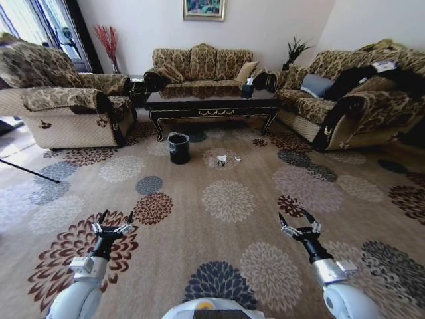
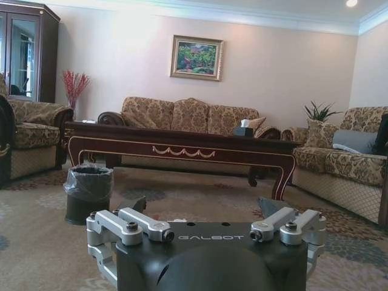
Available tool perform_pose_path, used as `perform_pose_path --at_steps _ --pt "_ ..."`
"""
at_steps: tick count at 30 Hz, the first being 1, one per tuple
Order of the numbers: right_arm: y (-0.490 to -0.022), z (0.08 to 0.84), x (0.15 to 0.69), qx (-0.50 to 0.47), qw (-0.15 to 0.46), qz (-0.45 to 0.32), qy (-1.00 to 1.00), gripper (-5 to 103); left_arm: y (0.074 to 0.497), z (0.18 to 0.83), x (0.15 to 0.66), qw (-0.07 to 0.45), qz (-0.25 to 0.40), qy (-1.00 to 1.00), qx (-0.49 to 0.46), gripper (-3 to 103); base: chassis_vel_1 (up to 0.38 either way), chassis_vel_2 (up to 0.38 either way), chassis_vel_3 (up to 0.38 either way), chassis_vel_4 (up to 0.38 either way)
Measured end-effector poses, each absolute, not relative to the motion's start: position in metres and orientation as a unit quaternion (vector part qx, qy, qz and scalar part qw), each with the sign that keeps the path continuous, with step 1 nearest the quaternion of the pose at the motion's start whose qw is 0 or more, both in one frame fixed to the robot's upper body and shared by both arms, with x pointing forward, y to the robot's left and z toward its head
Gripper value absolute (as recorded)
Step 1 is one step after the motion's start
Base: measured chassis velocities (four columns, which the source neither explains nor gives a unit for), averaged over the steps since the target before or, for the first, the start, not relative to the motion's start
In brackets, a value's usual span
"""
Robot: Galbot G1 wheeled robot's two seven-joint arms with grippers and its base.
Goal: Move to the front of the table and pick up the trash from the floor, then place it into the trash bin.
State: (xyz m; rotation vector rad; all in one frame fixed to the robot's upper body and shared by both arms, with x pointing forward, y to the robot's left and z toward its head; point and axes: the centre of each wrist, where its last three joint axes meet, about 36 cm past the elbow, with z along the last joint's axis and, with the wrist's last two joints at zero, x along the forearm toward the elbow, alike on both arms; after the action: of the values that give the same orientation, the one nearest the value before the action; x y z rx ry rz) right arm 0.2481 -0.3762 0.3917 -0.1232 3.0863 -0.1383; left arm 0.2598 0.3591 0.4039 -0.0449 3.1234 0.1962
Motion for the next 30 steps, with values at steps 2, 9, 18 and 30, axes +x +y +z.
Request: perform_pose_path --at_steps 2,9,18,30 --pt "-0.3762 0.3913 0.2479 -0.040 0.024 -0.045 0.998 100 0.3591 0.4039 0.2599 0.006 0.063 0.998 -0.014 100 0.000 0.000 0.000 0.000" --pt "-0.3776 0.3908 0.2464 -0.044 0.022 -0.046 0.998 100 0.3588 0.4028 0.2598 0.004 0.061 0.998 -0.016 100 0.000 0.000 0.000 0.000" --pt "-0.3779 0.3886 0.2459 -0.048 0.020 -0.045 0.998 100 0.3590 0.4020 0.2615 0.005 0.061 0.998 -0.017 100 0.000 0.000 0.000 0.000" --pt "-0.3770 0.3878 0.2459 -0.050 0.018 -0.045 0.998 100 0.3600 0.3992 0.2621 0.003 0.060 0.998 -0.025 100 0.000 0.000 0.000 0.000"
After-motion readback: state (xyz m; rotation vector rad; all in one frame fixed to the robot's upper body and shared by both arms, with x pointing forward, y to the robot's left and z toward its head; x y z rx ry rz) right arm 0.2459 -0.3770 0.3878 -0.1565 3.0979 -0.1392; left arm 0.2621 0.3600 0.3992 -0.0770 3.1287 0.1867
